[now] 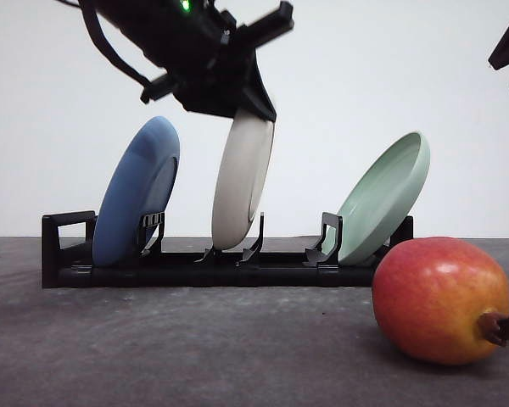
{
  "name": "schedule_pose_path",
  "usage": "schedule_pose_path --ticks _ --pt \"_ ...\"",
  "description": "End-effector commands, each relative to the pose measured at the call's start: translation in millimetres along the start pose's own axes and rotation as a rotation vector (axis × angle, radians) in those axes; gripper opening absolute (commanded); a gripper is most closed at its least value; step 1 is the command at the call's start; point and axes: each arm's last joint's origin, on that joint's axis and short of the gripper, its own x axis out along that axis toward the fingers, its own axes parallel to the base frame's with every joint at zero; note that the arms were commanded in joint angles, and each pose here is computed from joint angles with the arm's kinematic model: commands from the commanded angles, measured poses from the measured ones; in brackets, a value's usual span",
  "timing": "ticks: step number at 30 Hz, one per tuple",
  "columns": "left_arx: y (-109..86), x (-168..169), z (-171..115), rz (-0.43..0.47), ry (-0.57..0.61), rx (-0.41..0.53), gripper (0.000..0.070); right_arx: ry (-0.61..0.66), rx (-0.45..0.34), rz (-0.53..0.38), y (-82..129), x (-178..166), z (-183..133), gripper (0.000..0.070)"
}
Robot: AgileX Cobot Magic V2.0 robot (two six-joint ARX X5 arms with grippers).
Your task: Place pomegranate in white plate
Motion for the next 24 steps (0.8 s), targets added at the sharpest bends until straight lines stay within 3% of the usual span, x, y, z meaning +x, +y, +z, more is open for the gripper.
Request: schedule_pose_path --ticks 1,14,24 --pt "-5.4 -4.8 9.1 -0.013 -0.031 0.009 0.0011 -0.017 -0.008 0.005 1.4 -1.3 4.0 0.0424" --pt "-34.0 -53.5 25.7 -0.051 -0.086 0.038 0.0011 -0.017 -0.008 0.005 1.4 -1.3 4.0 0.0424" --pt "-60.1 -86.4 -16.8 -0.107 -0.053 0.102 0.0011 -0.017 -0.007 0.005 1.4 -1.3 4.0 0.0424"
